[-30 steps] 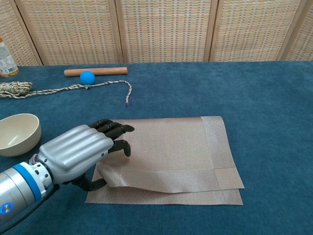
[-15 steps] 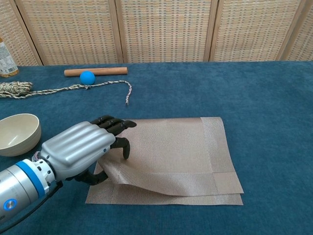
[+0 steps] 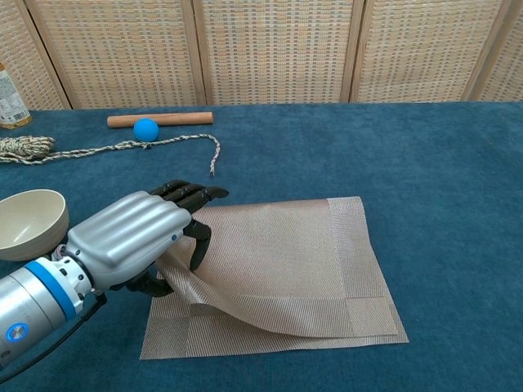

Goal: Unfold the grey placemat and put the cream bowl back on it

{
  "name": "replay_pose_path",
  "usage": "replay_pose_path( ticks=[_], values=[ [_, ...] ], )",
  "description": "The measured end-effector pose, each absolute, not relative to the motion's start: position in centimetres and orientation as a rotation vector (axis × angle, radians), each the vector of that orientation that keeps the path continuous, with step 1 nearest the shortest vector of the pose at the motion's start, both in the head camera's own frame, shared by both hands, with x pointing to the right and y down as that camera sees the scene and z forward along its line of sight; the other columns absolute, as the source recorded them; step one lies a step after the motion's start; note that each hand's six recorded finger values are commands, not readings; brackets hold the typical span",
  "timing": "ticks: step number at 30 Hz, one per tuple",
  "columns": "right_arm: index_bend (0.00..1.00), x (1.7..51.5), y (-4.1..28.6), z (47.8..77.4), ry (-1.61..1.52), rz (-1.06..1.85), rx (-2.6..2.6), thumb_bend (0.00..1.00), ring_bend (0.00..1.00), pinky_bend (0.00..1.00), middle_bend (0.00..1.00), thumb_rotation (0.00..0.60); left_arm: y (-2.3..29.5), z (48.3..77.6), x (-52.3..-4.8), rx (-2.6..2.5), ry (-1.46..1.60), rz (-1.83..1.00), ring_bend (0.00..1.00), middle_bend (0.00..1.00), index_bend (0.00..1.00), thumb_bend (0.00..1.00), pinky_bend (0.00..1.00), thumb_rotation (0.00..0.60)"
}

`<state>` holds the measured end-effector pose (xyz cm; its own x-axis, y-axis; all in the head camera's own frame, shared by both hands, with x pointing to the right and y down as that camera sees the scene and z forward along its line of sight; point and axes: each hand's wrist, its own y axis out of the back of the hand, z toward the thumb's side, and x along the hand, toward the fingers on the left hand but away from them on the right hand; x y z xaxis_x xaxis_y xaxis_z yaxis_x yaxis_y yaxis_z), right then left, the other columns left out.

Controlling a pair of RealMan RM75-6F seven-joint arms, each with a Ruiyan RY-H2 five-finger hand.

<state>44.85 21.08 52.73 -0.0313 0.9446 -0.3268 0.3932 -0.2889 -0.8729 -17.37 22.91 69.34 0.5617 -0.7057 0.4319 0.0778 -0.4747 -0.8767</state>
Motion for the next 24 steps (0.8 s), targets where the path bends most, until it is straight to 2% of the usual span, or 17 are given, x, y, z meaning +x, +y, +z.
replay_pose_path(
  ticks=[14, 24],
  values=[
    [0.07, 44.8, 21.1, 52.5, -1.411, 1.303, -1.704, 0.2, 0.0, 0.0, 0.0, 0.6, 21.4, 66.9, -18.7, -1.855, 0.619, -1.012, 0.0, 0.0, 0.66, 0.45, 0.0, 0.6],
    [0.07, 45.2, 21.0, 52.9, -1.407, 1.332, -1.69, 0.2, 0.0, 0.0, 0.0, 0.6, 17.0, 66.0, -20.8, -1.878, 0.788, -1.096, 0.0, 0.0, 0.66, 0.45, 0.0, 0.6]
  ],
)
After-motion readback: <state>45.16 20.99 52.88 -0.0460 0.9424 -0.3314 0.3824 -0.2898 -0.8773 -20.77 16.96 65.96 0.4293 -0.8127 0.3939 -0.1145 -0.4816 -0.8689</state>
